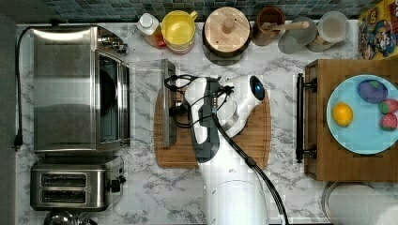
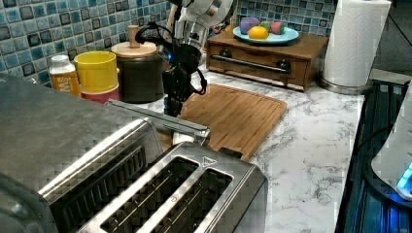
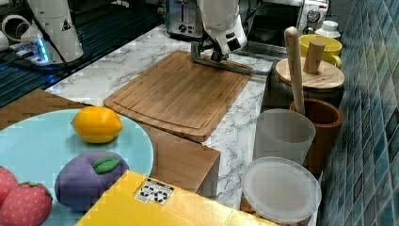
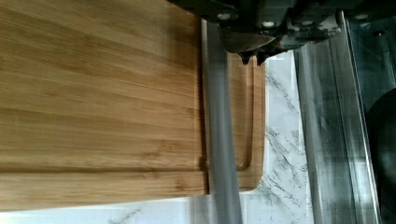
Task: Close the oven.
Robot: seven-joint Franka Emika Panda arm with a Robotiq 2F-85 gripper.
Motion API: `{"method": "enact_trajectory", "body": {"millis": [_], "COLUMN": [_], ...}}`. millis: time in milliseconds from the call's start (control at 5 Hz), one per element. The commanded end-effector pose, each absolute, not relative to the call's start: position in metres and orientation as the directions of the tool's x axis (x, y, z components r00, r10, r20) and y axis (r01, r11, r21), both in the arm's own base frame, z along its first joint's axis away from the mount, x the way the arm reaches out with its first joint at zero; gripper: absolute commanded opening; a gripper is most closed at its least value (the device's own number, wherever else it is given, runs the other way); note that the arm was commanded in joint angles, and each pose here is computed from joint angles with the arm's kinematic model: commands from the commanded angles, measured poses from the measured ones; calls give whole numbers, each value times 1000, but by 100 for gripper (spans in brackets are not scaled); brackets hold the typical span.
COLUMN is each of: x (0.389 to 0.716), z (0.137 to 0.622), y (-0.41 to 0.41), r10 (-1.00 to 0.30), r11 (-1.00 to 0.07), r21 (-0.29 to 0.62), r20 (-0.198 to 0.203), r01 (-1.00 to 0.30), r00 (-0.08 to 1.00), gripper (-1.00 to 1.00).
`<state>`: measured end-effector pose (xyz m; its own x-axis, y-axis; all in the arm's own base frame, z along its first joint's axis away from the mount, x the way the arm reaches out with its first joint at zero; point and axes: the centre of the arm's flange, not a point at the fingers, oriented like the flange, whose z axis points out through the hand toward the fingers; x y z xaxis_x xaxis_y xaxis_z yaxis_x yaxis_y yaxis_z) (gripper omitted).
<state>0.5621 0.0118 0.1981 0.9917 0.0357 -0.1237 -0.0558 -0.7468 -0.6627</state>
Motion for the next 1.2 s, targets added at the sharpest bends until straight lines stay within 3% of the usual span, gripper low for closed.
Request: {"method": "enact_trajectory", "body": {"millis": [200, 400, 600, 1200], "x": [619, 610, 595, 565], "z": [262, 281, 314, 397], "y": [56, 77, 102, 196], "r10": [11, 46, 94, 237], "r11": [-662, -634, -624, -679], "r21": [-748, -774, -776, -682], "r20": [-72, -44, 47, 147], "r01": [-47, -5, 96, 272], "r00": [997, 998, 994, 960], "gripper": [-100, -100, -100, -100]}}
